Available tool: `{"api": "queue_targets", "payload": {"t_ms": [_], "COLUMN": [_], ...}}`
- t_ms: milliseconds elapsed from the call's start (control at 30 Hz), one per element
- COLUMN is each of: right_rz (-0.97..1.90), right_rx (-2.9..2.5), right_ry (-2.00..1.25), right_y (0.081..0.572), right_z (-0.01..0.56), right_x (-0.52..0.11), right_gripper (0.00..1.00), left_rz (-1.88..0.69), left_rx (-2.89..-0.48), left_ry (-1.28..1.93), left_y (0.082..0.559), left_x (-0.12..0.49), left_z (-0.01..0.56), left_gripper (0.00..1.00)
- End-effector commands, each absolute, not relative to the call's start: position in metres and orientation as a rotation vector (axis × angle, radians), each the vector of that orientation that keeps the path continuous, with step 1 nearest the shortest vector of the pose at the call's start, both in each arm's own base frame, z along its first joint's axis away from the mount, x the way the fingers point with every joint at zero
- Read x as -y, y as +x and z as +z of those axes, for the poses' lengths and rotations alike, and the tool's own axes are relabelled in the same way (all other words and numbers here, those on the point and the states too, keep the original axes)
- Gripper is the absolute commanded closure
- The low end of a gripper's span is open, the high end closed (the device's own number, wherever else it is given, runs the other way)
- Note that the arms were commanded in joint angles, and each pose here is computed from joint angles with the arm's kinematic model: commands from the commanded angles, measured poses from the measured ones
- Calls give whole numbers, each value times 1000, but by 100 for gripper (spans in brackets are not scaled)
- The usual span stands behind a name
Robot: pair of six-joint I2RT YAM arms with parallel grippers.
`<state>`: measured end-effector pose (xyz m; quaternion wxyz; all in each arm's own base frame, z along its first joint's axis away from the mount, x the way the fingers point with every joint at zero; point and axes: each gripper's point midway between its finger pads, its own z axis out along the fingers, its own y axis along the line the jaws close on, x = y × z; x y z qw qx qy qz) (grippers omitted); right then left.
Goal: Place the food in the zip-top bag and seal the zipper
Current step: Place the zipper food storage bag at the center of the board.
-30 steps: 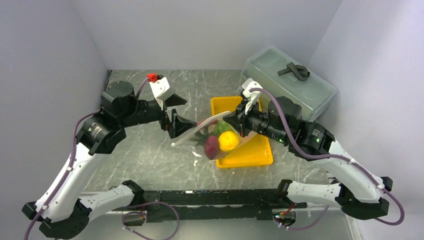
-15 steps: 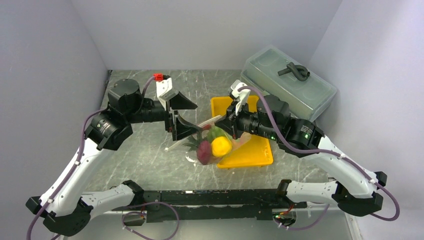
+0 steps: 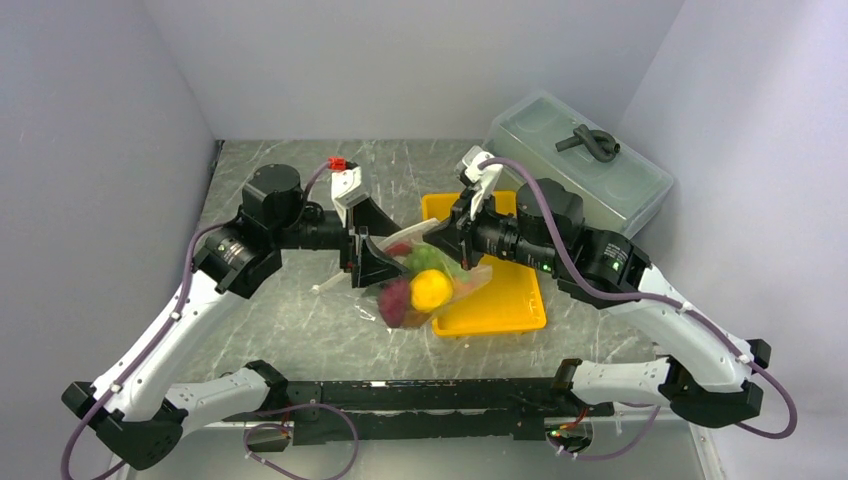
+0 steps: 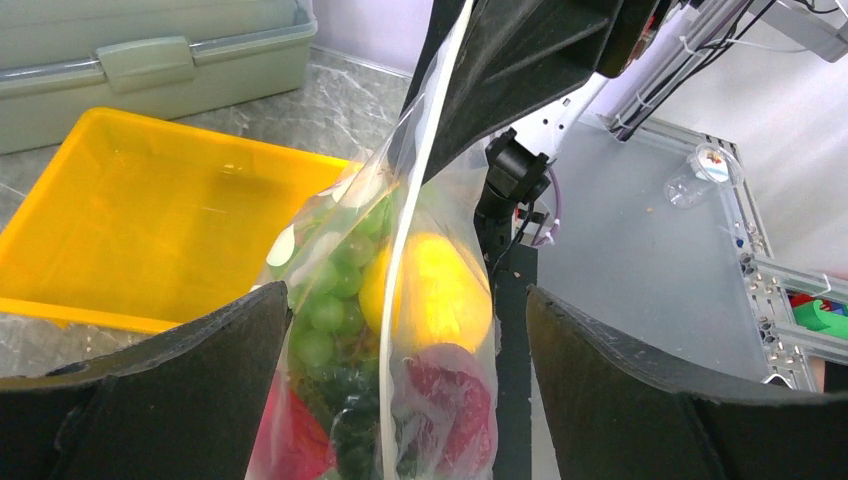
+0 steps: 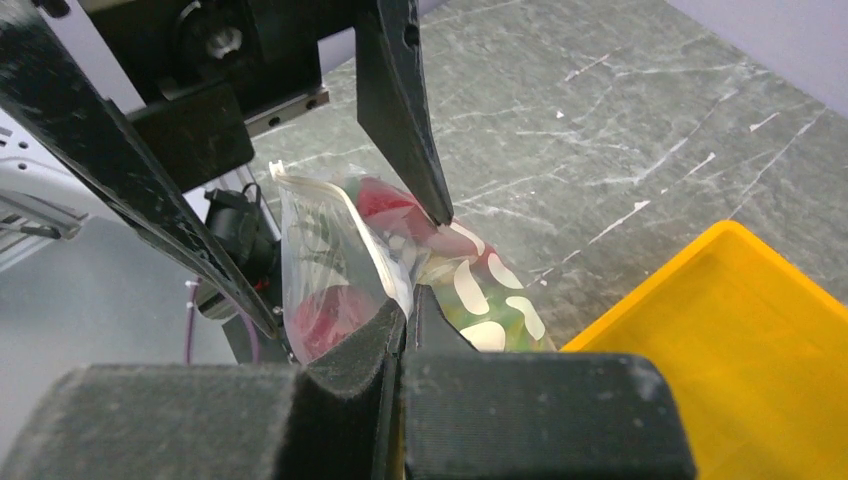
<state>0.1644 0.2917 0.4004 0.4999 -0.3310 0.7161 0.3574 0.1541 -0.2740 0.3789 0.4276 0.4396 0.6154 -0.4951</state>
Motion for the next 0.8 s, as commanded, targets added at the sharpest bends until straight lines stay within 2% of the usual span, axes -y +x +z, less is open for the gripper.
{"api": "queue_targets", "payload": {"t_ms": [0,133,233,500,567,600,767], "right_rz": [945,962,980,1004,1002,1000,977], "right_rx": [-1590,-1578,-1573,-1559,-1559,-1561,-1572], "right_ry": [-728,-733,-736,-726,-729,-729,-724], "right_y": [164,163,161,156,156,156,158], "right_z": [455,459,461,466,465,465,459], "right_x": [-295,-298,-299,-296,-296,-296,-293], "right_gripper": [100,100,100,100,100,100,100], "left_rz": [-1267,-1242,-1228,-1201,-1191,-1183,-1102], "left_rx": [-1480,-1491,-1501,-1555,-1561,-1562,-1572], "left_ry": [1119,1113,1111,1104,1104,1100,1053], "left_y": [147,148,150,160,162,163,172], "left_x": [275,273,272,274,275,274,268], "left_z": [386,382,378,368,367,367,369], "left_gripper": [8,12,23,84,96,100,100]}}
